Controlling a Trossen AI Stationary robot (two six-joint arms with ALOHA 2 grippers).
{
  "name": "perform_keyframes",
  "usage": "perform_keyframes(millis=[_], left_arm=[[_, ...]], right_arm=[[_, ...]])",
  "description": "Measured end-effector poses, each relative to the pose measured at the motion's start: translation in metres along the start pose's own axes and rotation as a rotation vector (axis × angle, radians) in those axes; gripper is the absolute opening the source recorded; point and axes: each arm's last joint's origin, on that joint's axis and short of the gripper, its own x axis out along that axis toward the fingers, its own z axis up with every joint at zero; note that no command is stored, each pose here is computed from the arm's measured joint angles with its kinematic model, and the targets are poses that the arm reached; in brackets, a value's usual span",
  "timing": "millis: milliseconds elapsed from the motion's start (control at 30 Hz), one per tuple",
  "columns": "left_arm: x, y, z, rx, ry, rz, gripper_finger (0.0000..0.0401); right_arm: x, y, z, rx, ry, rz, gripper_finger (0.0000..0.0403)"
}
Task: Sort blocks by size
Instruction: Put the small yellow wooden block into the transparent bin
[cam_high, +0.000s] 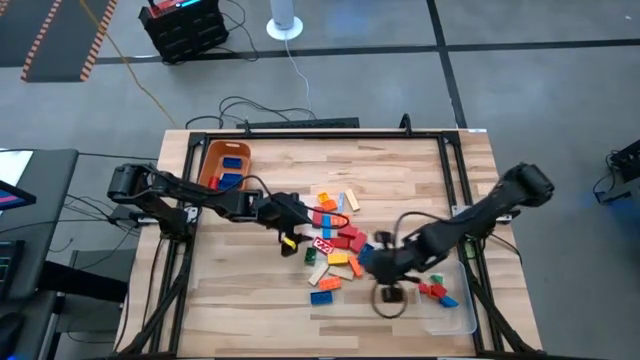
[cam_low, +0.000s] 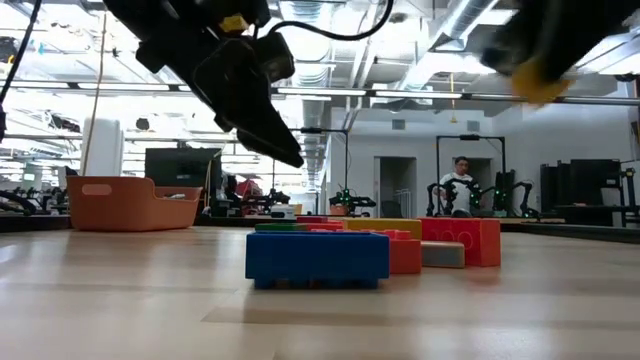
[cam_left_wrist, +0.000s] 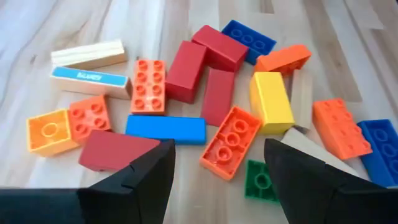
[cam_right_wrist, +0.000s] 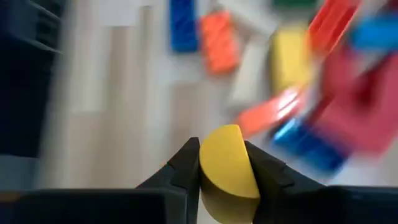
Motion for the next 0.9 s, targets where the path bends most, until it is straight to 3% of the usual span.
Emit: perform_keyframes(millis=[67, 133, 333, 567, 900], left_arm=[[0.000, 0.001, 0.000, 0.013, -0.004, 0.003, 0.0241], [0.000, 0.001, 0.001, 0.020, -0.006, 0.005, 0.0241], [0.000, 0.000, 0.000, 0.007, -0.004, 0.000, 0.0241], [0.000, -0.007, -0.001, 0.030, 0.002, -0.020, 0.0242], [0.000, -0.018, -0.002, 0.107, 0.005, -0.048, 0.0241]], right_arm=[[-0.017, 0.004, -0.012, 0.188, 0.067, 0.034, 0.0125], [-0.030, 0.008, -0.027, 0.316, 0.143, -0.004, 0.0135], [-0.042, 0.018, -0.070, 0.564, 0.353, -0.241, 0.0131], [-0.016, 0.025, -0.101, 0.687, 0.430, -0.283, 0.0131], [-0.033, 0.023, -0.099, 0.797, 0.480, -0.195, 0.0238]])
